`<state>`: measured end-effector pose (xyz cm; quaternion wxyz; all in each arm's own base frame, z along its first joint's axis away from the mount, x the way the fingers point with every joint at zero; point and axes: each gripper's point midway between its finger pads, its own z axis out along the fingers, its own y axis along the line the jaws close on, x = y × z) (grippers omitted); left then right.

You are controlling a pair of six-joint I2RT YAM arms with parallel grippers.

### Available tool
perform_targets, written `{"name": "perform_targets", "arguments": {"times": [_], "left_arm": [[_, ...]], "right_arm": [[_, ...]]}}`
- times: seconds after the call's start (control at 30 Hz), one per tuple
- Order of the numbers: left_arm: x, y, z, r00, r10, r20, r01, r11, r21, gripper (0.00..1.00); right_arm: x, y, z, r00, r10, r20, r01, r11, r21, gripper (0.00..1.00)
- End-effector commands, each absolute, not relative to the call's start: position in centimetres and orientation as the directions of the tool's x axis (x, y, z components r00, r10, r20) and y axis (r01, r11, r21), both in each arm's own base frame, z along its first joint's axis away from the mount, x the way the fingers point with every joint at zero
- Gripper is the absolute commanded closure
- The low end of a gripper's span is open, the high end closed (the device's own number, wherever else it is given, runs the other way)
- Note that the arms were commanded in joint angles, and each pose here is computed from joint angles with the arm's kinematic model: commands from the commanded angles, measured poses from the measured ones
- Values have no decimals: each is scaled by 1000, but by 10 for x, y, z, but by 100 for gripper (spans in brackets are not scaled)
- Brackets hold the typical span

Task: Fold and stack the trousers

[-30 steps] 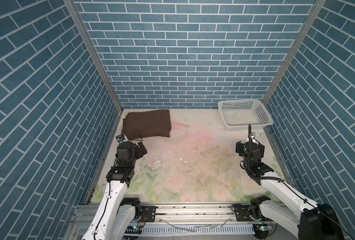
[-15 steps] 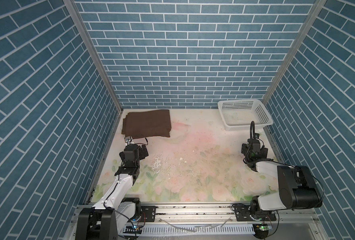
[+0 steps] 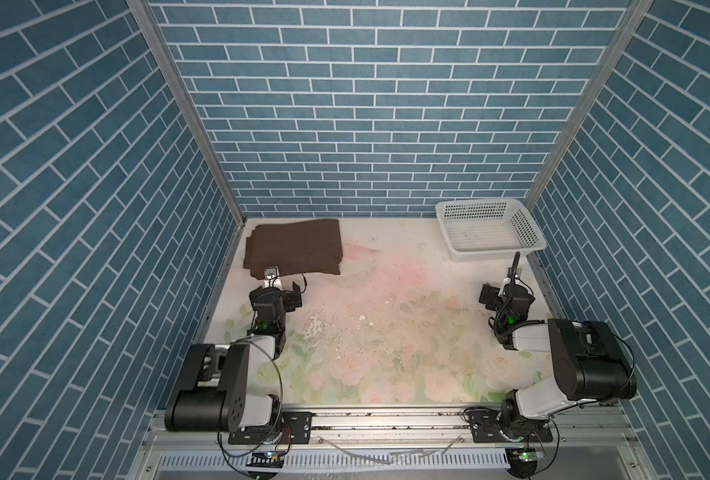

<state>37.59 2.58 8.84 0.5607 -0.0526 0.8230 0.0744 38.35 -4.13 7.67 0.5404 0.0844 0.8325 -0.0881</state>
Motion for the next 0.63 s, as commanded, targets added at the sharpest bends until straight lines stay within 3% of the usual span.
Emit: {"name": "perform_targets", "arguments": {"times": [0.0,0.17,0.6], "left_arm": [[380,37,99,-317,-2,-948,-228,971,75,1],[394,3,92,-377,99,-921,-37,992,122,1],[395,4,92,-366,93,-926,-40,992,116,1]], "right_arm": [[390,-34,89,-358,25,-933,177,983,-42,1],[391,-34,89,-354,20,-935,173,984,-45,1],[394,-33,89,-362,34,-932,136,991,-17,1]]}}
